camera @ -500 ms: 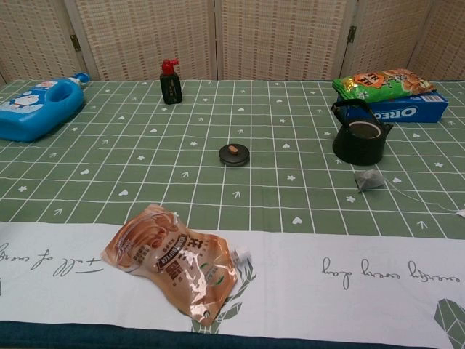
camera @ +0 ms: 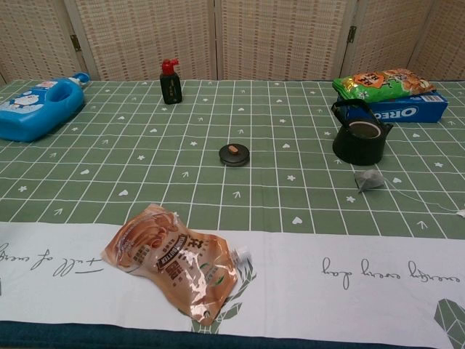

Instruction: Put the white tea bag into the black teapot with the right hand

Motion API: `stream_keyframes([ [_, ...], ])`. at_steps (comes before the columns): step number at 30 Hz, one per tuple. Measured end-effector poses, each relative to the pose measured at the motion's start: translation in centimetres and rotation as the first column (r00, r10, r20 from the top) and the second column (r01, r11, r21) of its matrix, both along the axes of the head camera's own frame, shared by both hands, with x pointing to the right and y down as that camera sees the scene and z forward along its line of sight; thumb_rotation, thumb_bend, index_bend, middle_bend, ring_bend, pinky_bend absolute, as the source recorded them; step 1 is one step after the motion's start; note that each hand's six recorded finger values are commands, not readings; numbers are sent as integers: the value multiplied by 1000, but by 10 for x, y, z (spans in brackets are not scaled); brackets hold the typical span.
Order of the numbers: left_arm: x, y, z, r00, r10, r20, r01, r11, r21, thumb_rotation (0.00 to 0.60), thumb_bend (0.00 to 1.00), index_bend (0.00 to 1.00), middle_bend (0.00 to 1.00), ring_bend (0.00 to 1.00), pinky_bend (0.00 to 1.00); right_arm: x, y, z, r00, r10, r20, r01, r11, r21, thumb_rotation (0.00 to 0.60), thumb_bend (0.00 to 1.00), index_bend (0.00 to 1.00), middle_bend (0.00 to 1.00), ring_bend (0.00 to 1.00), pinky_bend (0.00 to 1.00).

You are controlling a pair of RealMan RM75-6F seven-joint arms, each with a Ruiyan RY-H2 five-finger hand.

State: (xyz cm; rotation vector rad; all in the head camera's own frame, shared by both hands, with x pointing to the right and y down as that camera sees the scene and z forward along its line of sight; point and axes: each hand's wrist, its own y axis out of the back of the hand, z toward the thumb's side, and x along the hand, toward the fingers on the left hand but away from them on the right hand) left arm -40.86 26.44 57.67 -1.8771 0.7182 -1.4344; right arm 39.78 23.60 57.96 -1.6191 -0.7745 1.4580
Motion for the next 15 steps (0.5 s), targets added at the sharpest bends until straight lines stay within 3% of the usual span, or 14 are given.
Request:
stream_keyframes([
  [4,-5,-4,-1,1000,-20,-4,20,1000,-1,600,272,0,101,100,37,-9,-8,14,999,-39,12,40,999,-35,600,369,176,0,0,0],
  [9,-5,-2,-3,1000,-16,-13,16,1000,0,600,272,0,102,101,38,-23,-25,49,994,-111,8,111,987,-113,600,370,336,0,0,0],
  [15,-6,-1,-1,1000,-20,0,20,1000,-5,600,273,0,102,101,38,-26,-49,93,990,-138,-28,130,974,-187,600,370,375,0,0,0],
])
